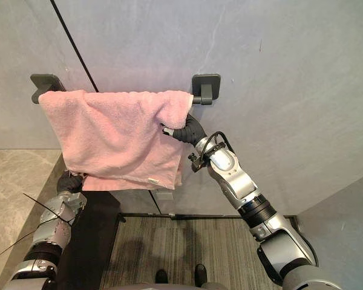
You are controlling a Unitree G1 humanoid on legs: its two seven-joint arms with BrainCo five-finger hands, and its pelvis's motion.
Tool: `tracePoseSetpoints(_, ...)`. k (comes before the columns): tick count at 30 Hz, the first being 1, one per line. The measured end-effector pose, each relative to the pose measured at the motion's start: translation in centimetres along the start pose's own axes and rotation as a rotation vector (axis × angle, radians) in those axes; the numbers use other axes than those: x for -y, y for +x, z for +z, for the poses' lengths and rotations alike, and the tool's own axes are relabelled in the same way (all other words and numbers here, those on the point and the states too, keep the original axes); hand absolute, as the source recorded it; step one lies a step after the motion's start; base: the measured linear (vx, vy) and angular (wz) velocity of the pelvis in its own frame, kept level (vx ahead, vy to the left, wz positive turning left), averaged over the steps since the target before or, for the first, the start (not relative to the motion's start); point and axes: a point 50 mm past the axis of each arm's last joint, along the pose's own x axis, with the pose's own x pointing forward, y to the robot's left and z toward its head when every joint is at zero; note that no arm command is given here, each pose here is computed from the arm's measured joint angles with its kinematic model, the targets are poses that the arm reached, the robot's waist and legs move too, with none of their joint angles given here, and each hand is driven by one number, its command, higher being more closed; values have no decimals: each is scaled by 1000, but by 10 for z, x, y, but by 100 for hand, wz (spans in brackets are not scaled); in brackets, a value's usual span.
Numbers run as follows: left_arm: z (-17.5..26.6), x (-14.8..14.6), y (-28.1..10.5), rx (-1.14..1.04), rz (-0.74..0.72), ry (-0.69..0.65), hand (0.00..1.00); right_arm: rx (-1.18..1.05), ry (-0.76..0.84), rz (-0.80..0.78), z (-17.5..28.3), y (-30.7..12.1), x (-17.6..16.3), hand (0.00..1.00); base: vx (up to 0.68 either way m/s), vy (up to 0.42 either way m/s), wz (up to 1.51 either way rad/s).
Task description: Organize washtable
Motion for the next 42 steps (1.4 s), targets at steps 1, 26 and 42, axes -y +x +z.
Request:
tracePoseSetpoints(1,0,0,0,0,-10,0,0,-2,0,0,0,0,0,0,0,0,0)
tracePoseSetpoints(26,37,-18,0,117,-33,51,0,-198,37,-55,-37,-64,25,0,0,0,0)
tracePoseSetpoints(42,157,-92,-48,606,274,88,0,67,-277,-751,59,-154,140,0,-2,2,0)
